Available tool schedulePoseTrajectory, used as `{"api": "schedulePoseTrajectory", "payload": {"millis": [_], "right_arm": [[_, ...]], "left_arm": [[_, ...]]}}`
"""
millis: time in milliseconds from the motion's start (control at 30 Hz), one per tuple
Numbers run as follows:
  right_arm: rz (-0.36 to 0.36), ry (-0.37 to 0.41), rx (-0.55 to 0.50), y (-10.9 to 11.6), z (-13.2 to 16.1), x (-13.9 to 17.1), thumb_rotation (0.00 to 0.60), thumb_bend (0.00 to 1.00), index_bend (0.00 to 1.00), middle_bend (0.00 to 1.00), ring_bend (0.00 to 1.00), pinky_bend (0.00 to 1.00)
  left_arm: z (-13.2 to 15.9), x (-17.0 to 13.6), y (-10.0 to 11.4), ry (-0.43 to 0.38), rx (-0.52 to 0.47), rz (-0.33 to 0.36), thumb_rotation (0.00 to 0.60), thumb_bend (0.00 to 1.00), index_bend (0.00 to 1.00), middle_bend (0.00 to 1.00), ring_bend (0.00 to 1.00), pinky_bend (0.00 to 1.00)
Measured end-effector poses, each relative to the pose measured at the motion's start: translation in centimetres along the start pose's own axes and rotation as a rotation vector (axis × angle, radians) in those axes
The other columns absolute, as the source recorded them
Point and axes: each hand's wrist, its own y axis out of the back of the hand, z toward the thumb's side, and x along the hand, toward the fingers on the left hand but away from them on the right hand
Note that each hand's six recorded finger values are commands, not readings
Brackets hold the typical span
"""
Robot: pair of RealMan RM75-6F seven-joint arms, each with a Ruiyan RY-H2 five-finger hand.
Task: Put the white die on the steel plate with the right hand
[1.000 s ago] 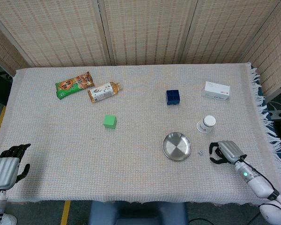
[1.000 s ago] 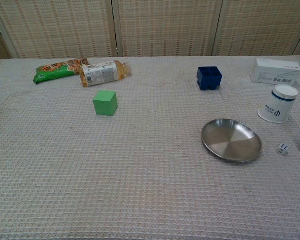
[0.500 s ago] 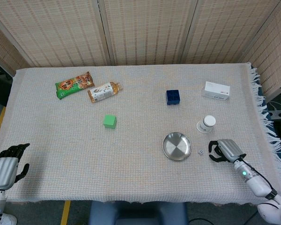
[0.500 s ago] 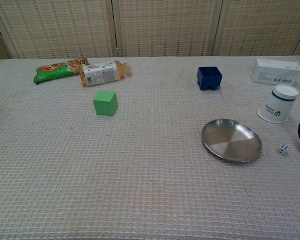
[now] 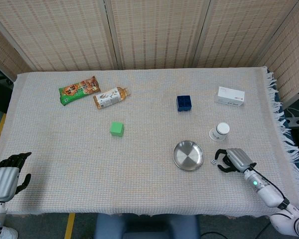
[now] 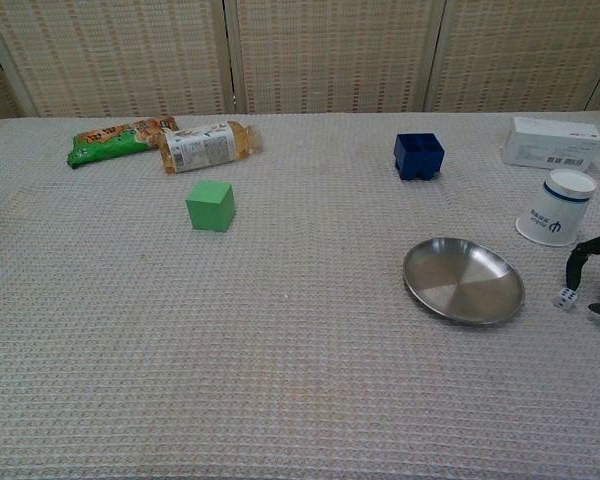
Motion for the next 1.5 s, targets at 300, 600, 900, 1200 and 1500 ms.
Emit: {"api": "schedulePoseTrajectory", "payload": {"millis": [300,600,900,1200,1500], "right_arm": [[0.0,0.011,-0.009,-0.1,0.1,-0.5,0.6,0.26,0.42,0.94,0.85,0.78],[0.033,0.024,-0.053,-0.6,0.2,-0.7,0.6,0.27,0.43,0.96,0.87,0.8],[0.005,0.034,-0.064,-0.4,0.2,-1.0,0.6,0.29,0.57,0.97,0.88,0.82],[-0.006,0.057,-0.07,-0.2,0.6,-0.7,0.6,0.3,0.6,0.97,0.88,0.82],[-0.036,0.174,-0.085,1.0,4.5,0.2,0.6,0.3,0.61,0.97,0.88,0.82]], "left_arm": [[0.1,0.0,-0.1,-0.003,0.004,-0.003,0.6,0.4,0.18,0.21,0.2,0.31],[0.1,0.0,0.0,-0.004,0.005,-0.001,0.6,0.4,0.18,0.21,0.2,0.31],[0.0,0.0,0.1,-0.002,0.002,0.003,0.6,0.4,0.18,0.21,0.2,0.31],[0.0,0.0,0.0,0.0,0.002,0.0,0.6,0.4,0.18,0.21,0.2,0.31],[-0.3,0.1,0.2,0.009,-0.016,0.006,0.6,0.4,0.18,0.21,0.2,0.31]]}}
